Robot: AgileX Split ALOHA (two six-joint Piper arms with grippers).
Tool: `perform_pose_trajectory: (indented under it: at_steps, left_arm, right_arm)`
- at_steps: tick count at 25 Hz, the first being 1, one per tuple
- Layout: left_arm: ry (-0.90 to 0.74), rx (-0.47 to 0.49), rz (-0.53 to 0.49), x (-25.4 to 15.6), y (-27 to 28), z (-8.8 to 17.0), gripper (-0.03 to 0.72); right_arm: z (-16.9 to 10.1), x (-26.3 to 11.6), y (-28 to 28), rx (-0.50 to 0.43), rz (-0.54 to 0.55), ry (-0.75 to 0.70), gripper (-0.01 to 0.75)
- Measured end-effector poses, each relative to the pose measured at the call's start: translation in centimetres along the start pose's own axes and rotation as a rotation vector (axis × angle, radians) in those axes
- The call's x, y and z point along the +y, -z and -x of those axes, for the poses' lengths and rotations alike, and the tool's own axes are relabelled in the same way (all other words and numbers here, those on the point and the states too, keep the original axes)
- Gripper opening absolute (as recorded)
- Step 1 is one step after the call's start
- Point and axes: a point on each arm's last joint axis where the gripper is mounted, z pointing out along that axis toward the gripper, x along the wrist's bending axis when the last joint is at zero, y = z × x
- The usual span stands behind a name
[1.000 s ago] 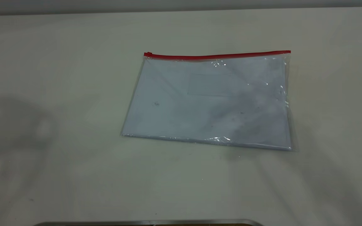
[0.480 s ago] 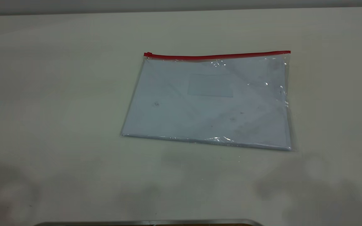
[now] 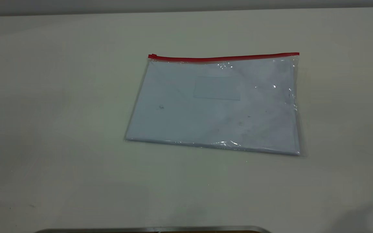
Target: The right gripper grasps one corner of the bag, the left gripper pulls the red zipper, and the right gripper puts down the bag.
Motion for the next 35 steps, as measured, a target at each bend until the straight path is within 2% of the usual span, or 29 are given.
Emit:
perform_pose_trajectory:
  at_steps: [8, 14, 21, 27, 29, 32, 35]
  left_arm:
    - [-0.034, 0.046, 0.207, -2.6, 1.4, 0.8, 0.376]
    - [-0.052, 0.068, 0.310, -3.8, 2.1, 1.2, 0.376]
    - [-0.061, 0.079, 0.361, -4.5, 2.4, 1.4, 0.376]
    - [-0.061, 0.079, 0.361, -4.5, 2.4, 1.4, 0.376]
    - [-0.061, 0.079, 0.361, -4.5, 2.4, 1.4, 0.376]
    - [-0.061, 0.079, 0.360, -4.5, 2.4, 1.4, 0.376]
    - [-0.061, 0.079, 0.360, -4.5, 2.4, 1.4, 0.376]
  right_arm:
    - [0.0, -0.3, -0.4, -0.003, -0.010, 0.001, 0.439]
    - [0.0, -0.3, -0.4, -0.003, -0.010, 0.000, 0.439]
    - [0.0, -0.4, -0.2, -0.003, 0.006, 0.000, 0.439]
    - [0.0, -1.4, 1.1, 0.002, 0.110, -0.007, 0.439]
    - [0.3, -1.8, 1.7, 0.011, 0.158, -0.058, 0.439]
    - [1.5, -3.0, 3.0, 0.003, 0.282, -0.242, 0.439]
    - [2.6, -4.8, 4.4, -0.075, 0.427, -0.444, 0.439]
